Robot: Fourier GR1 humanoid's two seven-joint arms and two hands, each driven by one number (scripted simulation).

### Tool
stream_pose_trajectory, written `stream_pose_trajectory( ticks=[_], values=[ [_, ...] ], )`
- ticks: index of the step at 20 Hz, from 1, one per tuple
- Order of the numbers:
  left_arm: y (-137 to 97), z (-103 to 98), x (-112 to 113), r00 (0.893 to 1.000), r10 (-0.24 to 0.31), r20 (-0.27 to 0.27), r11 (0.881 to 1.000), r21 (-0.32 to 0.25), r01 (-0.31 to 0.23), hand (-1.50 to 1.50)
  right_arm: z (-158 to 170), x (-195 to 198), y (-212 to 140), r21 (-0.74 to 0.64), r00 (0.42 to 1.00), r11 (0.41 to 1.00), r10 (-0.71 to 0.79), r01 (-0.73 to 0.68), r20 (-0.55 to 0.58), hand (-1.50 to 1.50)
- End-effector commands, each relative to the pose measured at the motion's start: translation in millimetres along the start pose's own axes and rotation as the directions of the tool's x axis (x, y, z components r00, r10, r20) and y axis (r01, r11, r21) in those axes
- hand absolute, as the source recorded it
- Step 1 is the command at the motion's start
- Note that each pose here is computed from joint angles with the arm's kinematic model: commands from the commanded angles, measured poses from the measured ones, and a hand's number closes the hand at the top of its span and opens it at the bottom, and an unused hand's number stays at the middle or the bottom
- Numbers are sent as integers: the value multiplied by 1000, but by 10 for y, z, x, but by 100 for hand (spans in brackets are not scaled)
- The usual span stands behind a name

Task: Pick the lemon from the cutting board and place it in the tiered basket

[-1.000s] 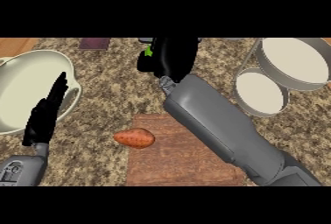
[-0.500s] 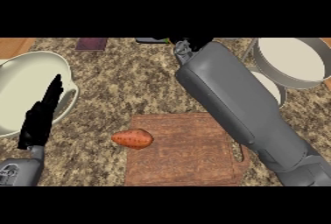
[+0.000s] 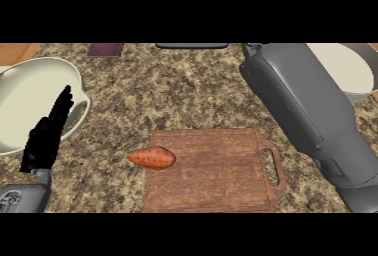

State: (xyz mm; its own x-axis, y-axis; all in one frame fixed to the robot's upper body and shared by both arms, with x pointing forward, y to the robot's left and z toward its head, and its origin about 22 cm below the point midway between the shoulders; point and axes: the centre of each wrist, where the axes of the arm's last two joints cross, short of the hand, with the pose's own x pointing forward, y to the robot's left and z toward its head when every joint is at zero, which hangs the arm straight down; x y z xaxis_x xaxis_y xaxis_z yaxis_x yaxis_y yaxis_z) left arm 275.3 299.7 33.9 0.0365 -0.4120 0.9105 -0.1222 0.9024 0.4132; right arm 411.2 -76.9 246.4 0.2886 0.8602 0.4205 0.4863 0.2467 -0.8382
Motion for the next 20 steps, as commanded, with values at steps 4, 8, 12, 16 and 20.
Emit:
stream_pose_trajectory(
  ticks=[4, 8, 12, 16, 20],
  values=[
    [-17, 71, -51, 1000, -13, -2, 1000, 2, 13, 0, -517, -437, -103, -27, 931, 936, 345, -351, -118, 150],
    [-68, -8, -31, 1000, 0, 0, 1000, 1, 0, 0, -598, -636, -202, -64, 927, 930, 353, -362, -128, 150],
    [30, 38, 5, 1000, 7, -6, 1000, 2, -7, 0, -644, -1045, -117, 3, 924, 929, 368, -370, -99, 150],
    [-28, -64, 74, 1000, -6, -5, 1000, 11, 6, 0, -626, -1268, -135, 60, 939, 939, 341, -338, -52, 150],
    [-78, -48, -33, 1000, 8, 4, 1000, -10, -8, 0, -734, -1361, -157, 129, 962, 958, 264, -255, -62, 150]
  ],
)
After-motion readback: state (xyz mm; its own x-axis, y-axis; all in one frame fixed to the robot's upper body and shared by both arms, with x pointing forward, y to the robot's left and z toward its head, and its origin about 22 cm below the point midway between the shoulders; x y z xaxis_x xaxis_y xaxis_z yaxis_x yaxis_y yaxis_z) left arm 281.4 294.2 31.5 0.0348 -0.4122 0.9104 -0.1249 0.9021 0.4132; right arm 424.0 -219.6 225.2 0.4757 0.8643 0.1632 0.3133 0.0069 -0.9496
